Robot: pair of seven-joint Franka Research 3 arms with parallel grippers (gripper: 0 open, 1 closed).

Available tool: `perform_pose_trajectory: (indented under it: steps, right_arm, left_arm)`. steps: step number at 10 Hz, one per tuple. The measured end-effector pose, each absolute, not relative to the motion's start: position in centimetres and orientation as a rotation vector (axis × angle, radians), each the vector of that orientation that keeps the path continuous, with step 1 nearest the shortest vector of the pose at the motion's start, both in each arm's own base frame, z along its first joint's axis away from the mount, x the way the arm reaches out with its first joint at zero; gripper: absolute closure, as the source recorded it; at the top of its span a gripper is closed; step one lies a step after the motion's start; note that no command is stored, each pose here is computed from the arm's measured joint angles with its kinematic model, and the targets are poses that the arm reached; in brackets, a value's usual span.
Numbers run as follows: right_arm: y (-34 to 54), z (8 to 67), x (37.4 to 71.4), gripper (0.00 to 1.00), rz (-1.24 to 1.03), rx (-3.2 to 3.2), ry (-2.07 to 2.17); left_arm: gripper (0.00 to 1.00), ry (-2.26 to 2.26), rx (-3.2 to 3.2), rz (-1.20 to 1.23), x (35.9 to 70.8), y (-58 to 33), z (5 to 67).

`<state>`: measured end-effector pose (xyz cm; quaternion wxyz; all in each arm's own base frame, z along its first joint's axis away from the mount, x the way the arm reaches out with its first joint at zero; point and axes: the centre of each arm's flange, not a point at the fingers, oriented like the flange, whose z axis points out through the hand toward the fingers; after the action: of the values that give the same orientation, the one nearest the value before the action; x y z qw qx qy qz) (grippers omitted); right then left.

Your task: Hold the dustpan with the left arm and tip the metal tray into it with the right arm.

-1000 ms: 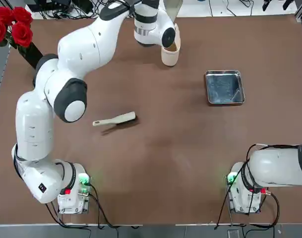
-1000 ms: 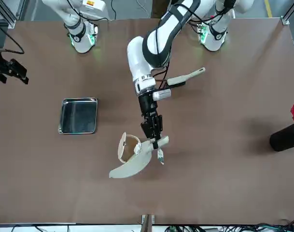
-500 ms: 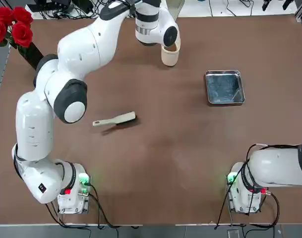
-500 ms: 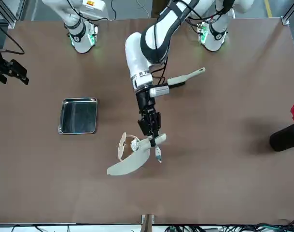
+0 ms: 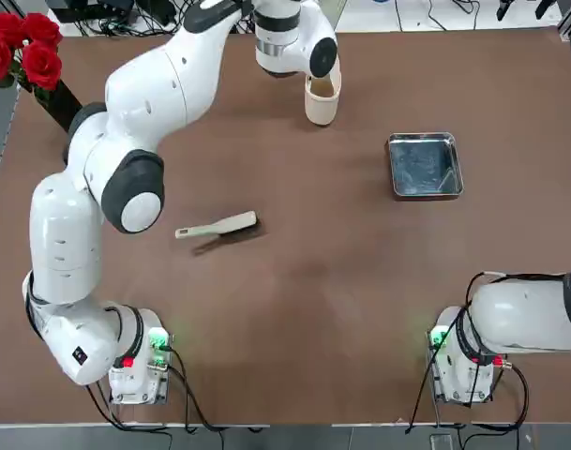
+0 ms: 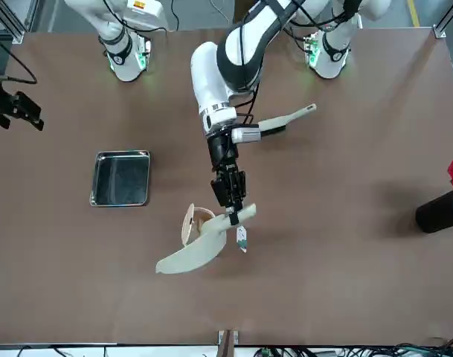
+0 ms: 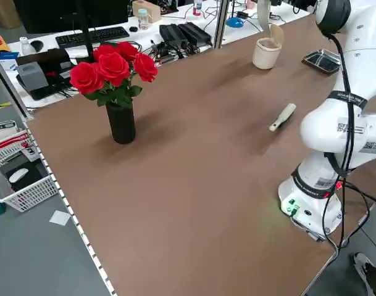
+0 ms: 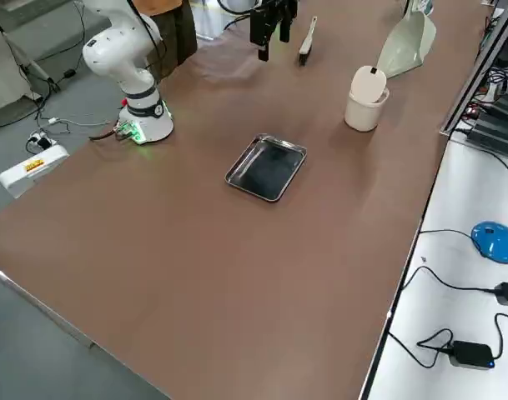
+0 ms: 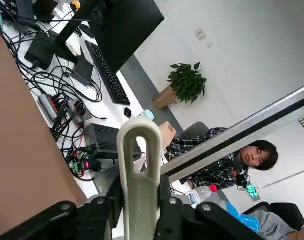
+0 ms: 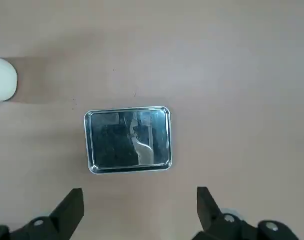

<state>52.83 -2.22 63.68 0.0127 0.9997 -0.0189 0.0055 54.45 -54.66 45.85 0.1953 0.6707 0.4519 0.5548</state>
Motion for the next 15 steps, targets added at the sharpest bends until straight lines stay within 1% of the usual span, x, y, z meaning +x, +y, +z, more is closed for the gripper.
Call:
perform_pose_trajectory:
  steps: [2, 5, 6, 7, 10, 13, 15]
  right_arm:
    - [-2.2, 63.7, 52.8, 0.00, 0.017, 3.116, -0.059]
    - [-2.3, 63.6, 52.8, 0.00, 0.016, 3.116, -0.062]
    - [-2.3, 63.6, 52.8, 0.00, 0.016, 3.116, -0.063]
    - [-2.4, 63.6, 52.8, 0.00, 0.016, 3.116, -0.065]
    - [-3.0, 63.6, 52.8, 0.00, 0.015, 3.115, -0.082]
    - [-2.9, 63.6, 52.8, 0.00, 0.014, 3.115, -0.080]
    - [-2.9, 63.6, 52.8, 0.00, 0.011, 3.115, -0.079]
  left_arm:
    - [0.68, 1.393, 1.870, 1.469, 55.4, -53.3, 46.6]
    - [0.68, 1.653, 1.900, 1.220, 57.5, -46.2, 54.1]
    - [0.68, 1.714, 1.907, 1.175, 57.7, -43.8, 54.9]
    - [0.68, 1.769, 1.925, 1.129, 57.4, -41.9, 54.4]
    - [0.68, 1.902, 1.999, 0.982, 55.2, -36.2, 49.9]
    - [0.68, 2.021, 2.030, 0.827, 51.3, -29.7, 45.3]
    - [0.68, 2.093, 2.087, 0.757, 49.8, -26.9, 42.6]
